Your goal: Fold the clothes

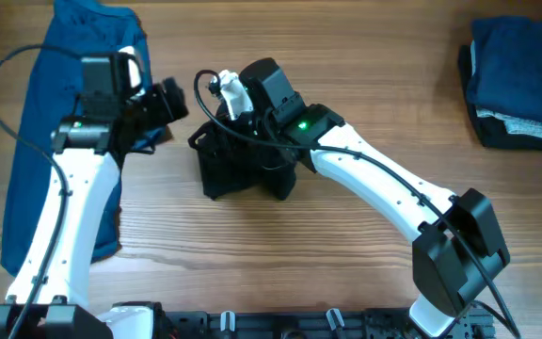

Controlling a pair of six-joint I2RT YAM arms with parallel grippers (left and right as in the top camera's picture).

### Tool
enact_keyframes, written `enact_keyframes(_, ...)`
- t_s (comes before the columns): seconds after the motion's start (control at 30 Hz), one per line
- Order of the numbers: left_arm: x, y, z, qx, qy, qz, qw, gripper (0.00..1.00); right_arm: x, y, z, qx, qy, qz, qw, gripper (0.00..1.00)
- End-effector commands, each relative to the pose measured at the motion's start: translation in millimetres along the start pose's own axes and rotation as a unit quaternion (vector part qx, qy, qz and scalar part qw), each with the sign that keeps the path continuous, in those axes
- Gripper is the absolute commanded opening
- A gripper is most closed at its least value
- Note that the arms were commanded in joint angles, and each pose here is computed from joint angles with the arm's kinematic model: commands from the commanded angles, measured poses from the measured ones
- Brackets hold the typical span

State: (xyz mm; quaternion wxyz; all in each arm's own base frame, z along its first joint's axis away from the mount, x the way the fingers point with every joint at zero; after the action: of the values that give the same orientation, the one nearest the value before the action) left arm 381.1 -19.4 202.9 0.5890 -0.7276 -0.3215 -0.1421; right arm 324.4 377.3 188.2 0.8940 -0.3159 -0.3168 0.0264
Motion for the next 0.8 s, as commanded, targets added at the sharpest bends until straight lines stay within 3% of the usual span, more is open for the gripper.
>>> enact_keyframes(0.0, 32, -28, 25, 0.012, -0.046, -0.067, 0.997, 0.93, -1, 3, 13, 0.036, 0.007, 0.013, 0.999, 0.73)
enact_keyframes(0.27, 48, -42, 45, 0.010, -0.082, -0.100, 0.992, 0.99, 1, 8, -12, -0.059, 0.008, -0.009, 0.998, 0.80)
enact_keyframes(0.4, 60, -46, 38, -0.016, -0.092, -0.123, 0.988, 1.00, -24, 38, -10, -0.068, 0.000, 0.024, 0.997, 0.81)
enact_keyframes(0.53, 74, -56, 32, -0.031, -0.091, -0.158, 0.983, 1.00, -58, 70, -1, -0.062, -0.008, 0.071, 0.995, 0.99)
enact_keyframes(0.77, 86, -68, 28, -0.045, -0.099, -0.191, 0.976, 1.00, -64, 84, 17, -0.064, -0.038, 0.061, 0.995, 0.99)
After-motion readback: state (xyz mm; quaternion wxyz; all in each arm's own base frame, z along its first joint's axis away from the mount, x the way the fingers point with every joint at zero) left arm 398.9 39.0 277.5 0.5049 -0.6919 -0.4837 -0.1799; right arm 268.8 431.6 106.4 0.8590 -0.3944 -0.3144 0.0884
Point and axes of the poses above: each gripper's point midway between its finger pads, its own y axis out along the fingers, its own z axis along the line the jaws close on, x = y × z, the point moved 2 cm from there along -y, back along the fingers, and after that the axes turned 4 degrees about y, right-handed, at the moved point
